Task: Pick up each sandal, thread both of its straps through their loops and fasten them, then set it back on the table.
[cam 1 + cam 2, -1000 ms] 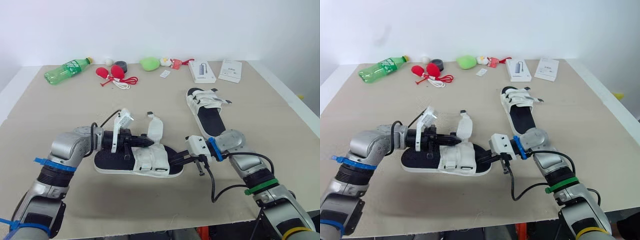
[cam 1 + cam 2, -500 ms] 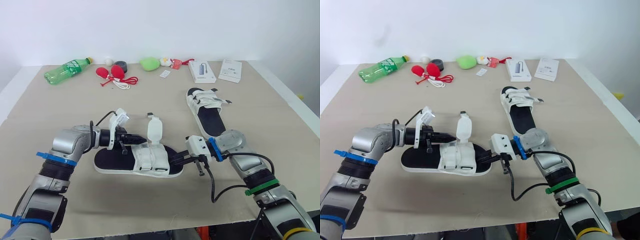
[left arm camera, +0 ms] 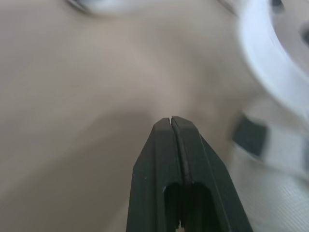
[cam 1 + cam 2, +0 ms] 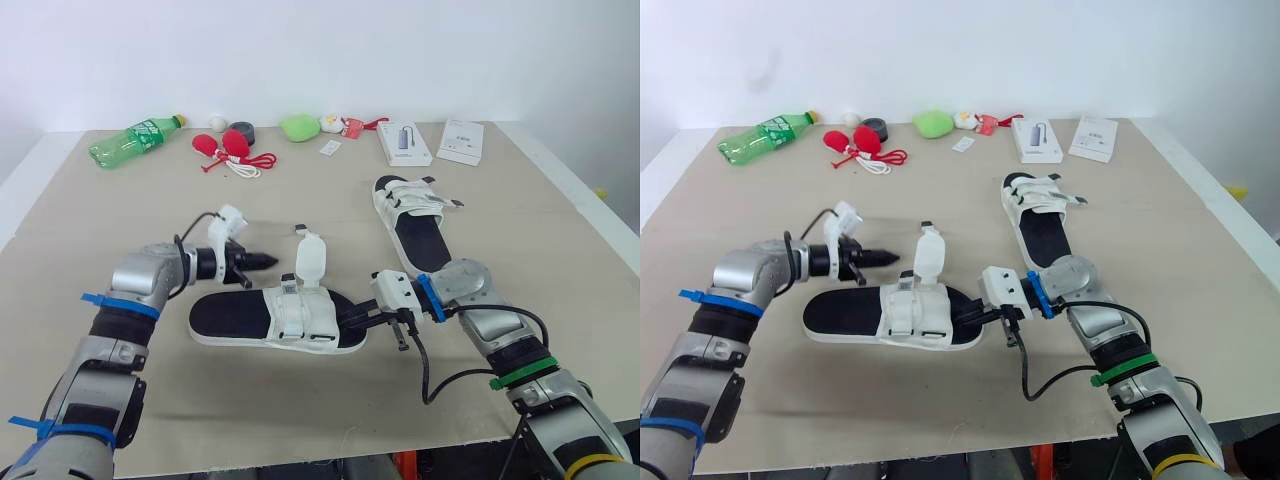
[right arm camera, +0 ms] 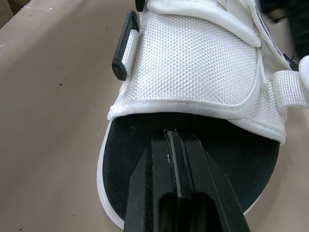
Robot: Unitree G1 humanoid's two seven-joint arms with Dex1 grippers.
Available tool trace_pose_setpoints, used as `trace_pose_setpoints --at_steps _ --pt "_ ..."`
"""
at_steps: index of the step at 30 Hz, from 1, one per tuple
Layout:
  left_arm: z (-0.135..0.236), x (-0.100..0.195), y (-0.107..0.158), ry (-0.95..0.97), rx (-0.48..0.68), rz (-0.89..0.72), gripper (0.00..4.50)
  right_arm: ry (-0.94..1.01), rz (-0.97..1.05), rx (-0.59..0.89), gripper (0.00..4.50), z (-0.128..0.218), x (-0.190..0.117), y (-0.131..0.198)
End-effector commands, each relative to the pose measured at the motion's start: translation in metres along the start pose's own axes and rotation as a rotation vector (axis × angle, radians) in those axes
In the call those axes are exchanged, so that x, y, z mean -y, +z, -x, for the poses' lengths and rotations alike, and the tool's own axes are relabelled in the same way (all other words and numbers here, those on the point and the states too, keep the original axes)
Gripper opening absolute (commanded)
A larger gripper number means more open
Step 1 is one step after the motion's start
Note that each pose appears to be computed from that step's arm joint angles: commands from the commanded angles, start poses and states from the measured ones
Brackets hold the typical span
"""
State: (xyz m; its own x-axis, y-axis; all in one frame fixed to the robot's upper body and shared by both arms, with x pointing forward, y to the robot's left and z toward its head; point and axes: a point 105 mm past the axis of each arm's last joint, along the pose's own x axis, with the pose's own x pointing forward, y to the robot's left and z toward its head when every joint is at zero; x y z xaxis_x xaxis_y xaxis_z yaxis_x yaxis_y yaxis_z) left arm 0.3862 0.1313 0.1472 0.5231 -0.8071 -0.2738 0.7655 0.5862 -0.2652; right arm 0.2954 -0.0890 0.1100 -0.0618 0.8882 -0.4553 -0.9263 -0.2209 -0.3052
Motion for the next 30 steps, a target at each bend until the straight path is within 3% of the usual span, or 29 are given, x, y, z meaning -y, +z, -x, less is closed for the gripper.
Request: trace_pose_setpoints --at_steps 1,2,4,5,6,7,8,10,11,12,20,24,30 --pt "0.005 0.001 0.029 -0.017 0.087 0.025 0.65 0.001 -0.048 -0.087 0.00 0.002 -0.004 -0.019" --pt "0.004 0.002 0.027 -0.025 0.075 0.030 1.35 0.000 -0.048 -0.087 0.00 0.002 -0.004 -0.019" --pt "0.002 0.003 0.025 -0.035 0.069 0.062 1.48 -0.001 -0.048 -0.088 0.00 0.003 -0.004 -0.020" --pt "-0.001 0.006 0.021 -0.059 0.048 0.093 2.13 -0.001 -0.048 -0.089 0.00 0.003 -0.004 -0.020" --pt "-0.004 0.010 0.017 -0.082 0.025 0.115 2.36 -0.002 -0.048 -0.090 0.00 0.003 -0.004 -0.020" --pt "-0.007 0.014 0.013 -0.112 -0.002 0.148 3.03 -0.003 -0.048 -0.090 0.00 0.003 -0.004 -0.020" --pt "-0.010 0.020 0.010 -0.146 -0.018 0.174 3.20 -0.003 -0.047 -0.091 0.00 0.003 -0.004 -0.021" --pt "-0.014 0.026 0.012 -0.190 -0.020 0.230 3.99 -0.004 -0.047 -0.092 0.00 0.004 -0.004 -0.021" --pt "-0.016 0.029 0.013 -0.210 -0.029 0.240 3.99 -0.005 -0.046 -0.092 0.00 0.004 -0.004 -0.021" --pt "-0.017 0.031 0.014 -0.222 -0.036 0.246 4.38 -0.006 -0.046 -0.092 0.00 0.004 -0.004 -0.021" --pt "-0.034 0.039 0.023 -0.262 -0.035 0.249 4.38 -0.013 -0.043 -0.097 0.00 0.004 -0.005 -0.023" --pt "-0.046 0.047 0.026 -0.315 -0.044 0.333 4.38 -0.016 -0.040 -0.095 0.00 0.003 -0.005 -0.022" --pt "-0.068 0.051 0.046 -0.329 0.043 0.459 4.38 -0.021 -0.036 -0.091 0.00 0.001 -0.005 -0.020"
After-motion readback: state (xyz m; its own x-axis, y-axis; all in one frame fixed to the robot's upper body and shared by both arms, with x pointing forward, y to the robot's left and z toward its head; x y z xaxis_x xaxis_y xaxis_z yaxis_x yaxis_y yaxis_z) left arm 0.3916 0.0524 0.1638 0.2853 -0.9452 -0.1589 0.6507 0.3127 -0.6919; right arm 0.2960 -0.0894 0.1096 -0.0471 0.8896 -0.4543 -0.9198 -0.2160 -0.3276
